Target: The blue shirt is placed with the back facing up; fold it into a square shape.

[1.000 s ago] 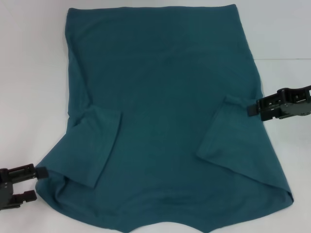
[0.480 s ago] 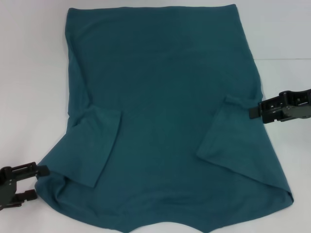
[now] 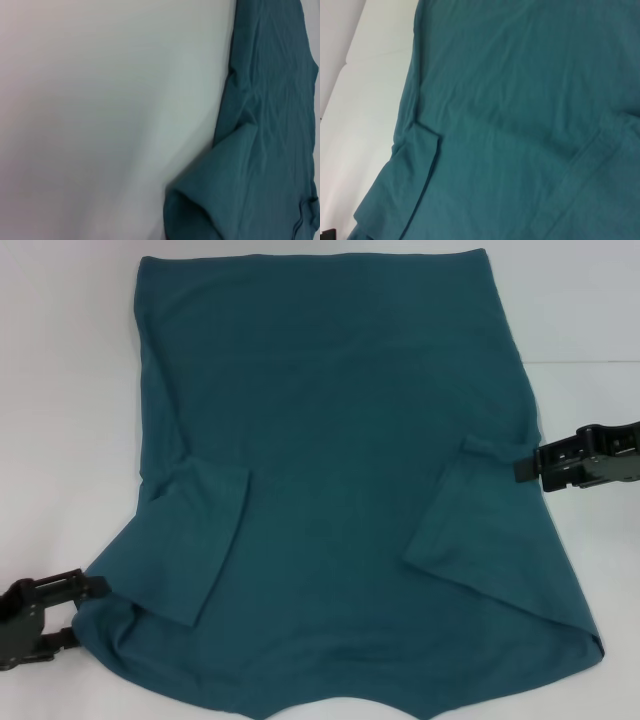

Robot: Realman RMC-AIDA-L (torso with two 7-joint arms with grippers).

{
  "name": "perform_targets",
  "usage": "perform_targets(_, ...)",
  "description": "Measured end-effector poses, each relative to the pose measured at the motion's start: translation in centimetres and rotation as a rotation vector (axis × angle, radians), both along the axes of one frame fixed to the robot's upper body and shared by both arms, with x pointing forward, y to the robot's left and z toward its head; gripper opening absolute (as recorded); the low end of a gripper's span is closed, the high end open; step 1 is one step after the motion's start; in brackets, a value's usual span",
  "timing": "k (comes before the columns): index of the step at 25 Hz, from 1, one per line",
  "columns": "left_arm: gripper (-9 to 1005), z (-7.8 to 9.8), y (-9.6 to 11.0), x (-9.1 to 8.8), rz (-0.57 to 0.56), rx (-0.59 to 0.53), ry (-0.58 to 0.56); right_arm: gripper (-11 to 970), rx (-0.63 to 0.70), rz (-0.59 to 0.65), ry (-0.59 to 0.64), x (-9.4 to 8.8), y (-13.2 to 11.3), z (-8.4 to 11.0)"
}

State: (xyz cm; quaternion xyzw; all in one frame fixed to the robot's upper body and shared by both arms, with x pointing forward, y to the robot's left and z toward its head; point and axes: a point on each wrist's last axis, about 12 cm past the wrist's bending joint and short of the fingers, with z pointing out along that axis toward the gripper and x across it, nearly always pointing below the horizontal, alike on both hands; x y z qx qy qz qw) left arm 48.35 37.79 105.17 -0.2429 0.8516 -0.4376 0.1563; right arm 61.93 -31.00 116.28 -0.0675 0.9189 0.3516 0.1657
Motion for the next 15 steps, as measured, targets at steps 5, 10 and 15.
perform_targets(5, 887, -0.3, -0.3, 0.3, -0.002, -0.005, 0.003, 595, 0.002, -0.003, 0.003, -0.1, -0.1, 0.0)
perform_targets(10, 887, -0.5, -0.5, 0.8, 0.016, 0.001, -0.002, 595, 0.006, -0.008, 0.000, -0.1, -0.2, 0.0)
perform_targets(15, 886, -0.6, -1.0, 1.7, 0.020, 0.010, -0.008, 595, 0.007, -0.009, 0.000, -0.1, -0.2, 0.0)
